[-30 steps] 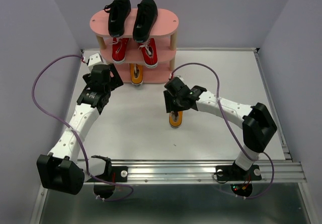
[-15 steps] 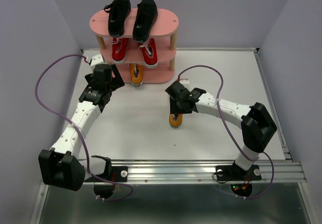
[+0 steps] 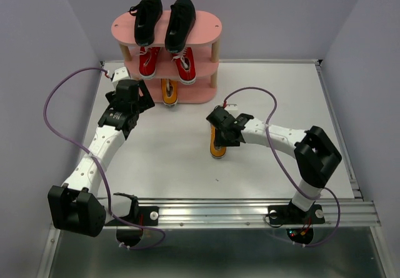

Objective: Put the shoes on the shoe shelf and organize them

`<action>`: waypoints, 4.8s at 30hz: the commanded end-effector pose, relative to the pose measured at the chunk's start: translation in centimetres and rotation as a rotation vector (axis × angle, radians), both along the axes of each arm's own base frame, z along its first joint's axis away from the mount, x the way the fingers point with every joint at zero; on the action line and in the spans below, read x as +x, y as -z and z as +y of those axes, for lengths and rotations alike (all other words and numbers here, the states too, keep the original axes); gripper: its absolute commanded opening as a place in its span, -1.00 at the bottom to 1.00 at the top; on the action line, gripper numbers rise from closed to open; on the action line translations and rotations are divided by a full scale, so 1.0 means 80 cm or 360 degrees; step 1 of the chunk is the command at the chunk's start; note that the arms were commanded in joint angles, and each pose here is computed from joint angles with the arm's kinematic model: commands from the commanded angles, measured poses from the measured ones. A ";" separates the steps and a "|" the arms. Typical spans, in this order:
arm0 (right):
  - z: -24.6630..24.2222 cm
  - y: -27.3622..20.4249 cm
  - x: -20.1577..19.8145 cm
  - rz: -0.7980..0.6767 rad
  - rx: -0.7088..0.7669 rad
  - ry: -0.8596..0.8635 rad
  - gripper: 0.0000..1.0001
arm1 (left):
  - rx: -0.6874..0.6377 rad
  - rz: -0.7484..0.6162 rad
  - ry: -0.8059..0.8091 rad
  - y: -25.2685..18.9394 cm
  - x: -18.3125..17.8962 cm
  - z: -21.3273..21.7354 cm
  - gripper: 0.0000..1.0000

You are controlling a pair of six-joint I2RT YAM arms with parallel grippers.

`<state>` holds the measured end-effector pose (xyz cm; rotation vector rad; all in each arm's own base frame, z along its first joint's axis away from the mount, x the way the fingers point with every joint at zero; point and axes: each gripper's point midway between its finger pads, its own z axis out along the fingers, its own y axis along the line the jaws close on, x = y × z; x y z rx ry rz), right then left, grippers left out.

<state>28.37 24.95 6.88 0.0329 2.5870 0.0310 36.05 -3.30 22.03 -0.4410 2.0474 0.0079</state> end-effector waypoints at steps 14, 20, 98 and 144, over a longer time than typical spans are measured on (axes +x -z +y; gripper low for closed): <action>0.014 -0.079 0.020 -0.0254 0.0206 0.0015 0.08 | -0.0021 -0.0134 0.0016 -0.036 0.015 -0.003 0.87; 0.013 -0.092 0.021 -0.0290 0.0230 0.0027 0.10 | -0.0024 -0.0130 0.0025 -0.035 0.016 -0.004 0.87; 0.083 -0.093 0.196 -0.0496 0.0103 0.0034 -0.99 | 0.0067 -0.0136 -0.0038 -0.043 0.007 0.014 0.86; 0.109 -0.097 0.206 -0.0599 0.0463 0.0011 -0.07 | 0.0033 -0.0131 -0.0017 -0.044 0.000 0.012 0.86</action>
